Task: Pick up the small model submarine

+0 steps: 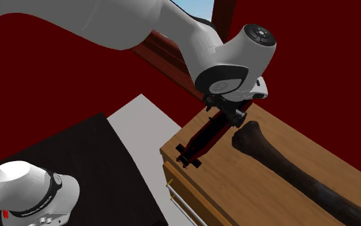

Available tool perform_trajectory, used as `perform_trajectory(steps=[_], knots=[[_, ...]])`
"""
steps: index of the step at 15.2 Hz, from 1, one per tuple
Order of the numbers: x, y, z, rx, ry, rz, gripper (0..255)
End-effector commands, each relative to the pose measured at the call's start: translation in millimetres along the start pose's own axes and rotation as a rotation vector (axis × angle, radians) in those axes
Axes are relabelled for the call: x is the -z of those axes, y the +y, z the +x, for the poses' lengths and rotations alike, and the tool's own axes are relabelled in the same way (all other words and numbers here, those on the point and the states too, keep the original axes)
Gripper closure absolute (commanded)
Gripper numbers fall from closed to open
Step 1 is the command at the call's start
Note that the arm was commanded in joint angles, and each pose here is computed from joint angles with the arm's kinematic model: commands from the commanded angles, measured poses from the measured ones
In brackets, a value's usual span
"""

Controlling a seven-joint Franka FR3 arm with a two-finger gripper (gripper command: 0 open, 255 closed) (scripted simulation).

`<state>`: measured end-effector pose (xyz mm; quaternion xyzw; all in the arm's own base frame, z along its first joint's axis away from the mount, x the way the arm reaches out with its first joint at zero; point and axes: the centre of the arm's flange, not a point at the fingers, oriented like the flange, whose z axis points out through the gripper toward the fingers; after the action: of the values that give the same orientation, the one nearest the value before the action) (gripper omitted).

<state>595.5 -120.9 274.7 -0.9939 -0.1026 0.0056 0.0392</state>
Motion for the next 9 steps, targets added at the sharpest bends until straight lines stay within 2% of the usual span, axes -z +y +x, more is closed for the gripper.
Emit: perform_trajectory(steps=[1,7,8,9], knots=[[-13.5,1.7,1.6,0.000,0.002,0.001,0],[-37.6,3.6,1.7,0.000,0.002,0.001,0],[-37.3,3.1,1.9,0.000,0.002,0.001,255],[-37.2,2.9,1.8,0.000,0.002,0.001,255]])
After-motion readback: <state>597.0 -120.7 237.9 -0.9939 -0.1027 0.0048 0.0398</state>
